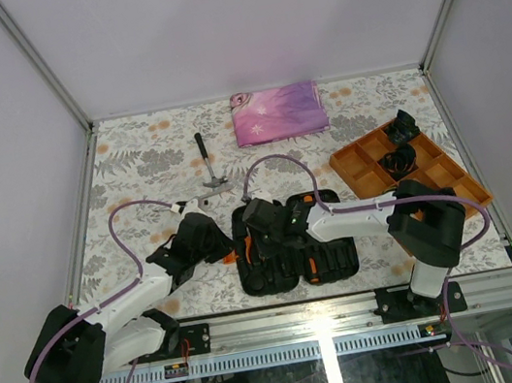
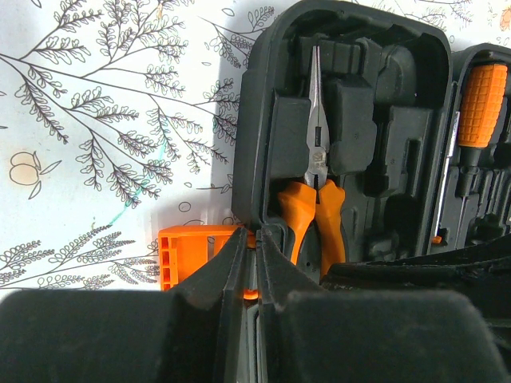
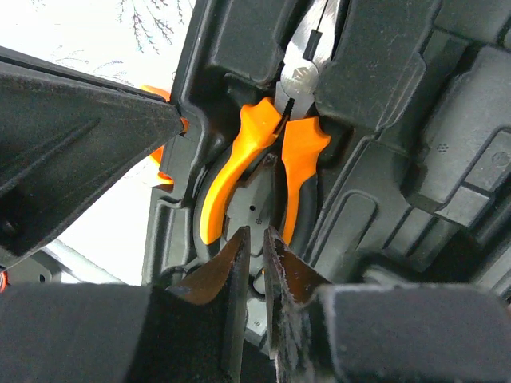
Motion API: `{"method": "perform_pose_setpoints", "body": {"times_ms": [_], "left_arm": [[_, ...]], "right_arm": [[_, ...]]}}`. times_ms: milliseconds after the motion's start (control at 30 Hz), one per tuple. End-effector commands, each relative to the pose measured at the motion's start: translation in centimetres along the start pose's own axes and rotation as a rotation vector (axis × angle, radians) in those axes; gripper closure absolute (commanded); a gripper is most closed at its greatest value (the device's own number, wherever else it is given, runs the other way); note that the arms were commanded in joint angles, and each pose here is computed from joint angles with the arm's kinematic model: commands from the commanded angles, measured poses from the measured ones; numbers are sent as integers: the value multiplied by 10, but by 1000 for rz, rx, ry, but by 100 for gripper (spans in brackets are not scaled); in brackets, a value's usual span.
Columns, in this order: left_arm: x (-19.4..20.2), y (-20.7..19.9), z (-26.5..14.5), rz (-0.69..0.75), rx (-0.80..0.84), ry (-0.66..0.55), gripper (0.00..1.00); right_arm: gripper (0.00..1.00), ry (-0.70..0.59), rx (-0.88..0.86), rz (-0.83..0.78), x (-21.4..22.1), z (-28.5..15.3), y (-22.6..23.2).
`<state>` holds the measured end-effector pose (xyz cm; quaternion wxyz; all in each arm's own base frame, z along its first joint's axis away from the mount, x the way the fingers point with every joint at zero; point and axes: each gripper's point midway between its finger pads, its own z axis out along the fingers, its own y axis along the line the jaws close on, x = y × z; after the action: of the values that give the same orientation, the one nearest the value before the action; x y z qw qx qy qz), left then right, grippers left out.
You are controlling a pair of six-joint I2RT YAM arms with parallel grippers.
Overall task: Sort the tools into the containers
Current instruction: Adjust the pliers in the storage box.
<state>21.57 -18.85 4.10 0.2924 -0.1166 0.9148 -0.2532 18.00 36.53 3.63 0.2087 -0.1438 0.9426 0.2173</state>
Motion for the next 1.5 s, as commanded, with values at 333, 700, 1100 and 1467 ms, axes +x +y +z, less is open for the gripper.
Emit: {"method": "perform_pose_setpoints", "body": {"times_ms": [333, 700, 1100, 1467], "left_arm": [[17, 18, -1, 17, -58, 51, 94], [17, 18, -1, 16, -57, 51, 94], [25, 17, 3, 25, -33, 79, 97], [38, 21, 4, 35, -36, 103, 100]], "right_arm": [[78, -115, 103, 22, -18, -25, -21], [78, 13, 7, -4, 2, 3, -1], [98, 112, 44, -27, 18, 20, -5], [100, 252, 208, -67, 60, 50, -36]]}}
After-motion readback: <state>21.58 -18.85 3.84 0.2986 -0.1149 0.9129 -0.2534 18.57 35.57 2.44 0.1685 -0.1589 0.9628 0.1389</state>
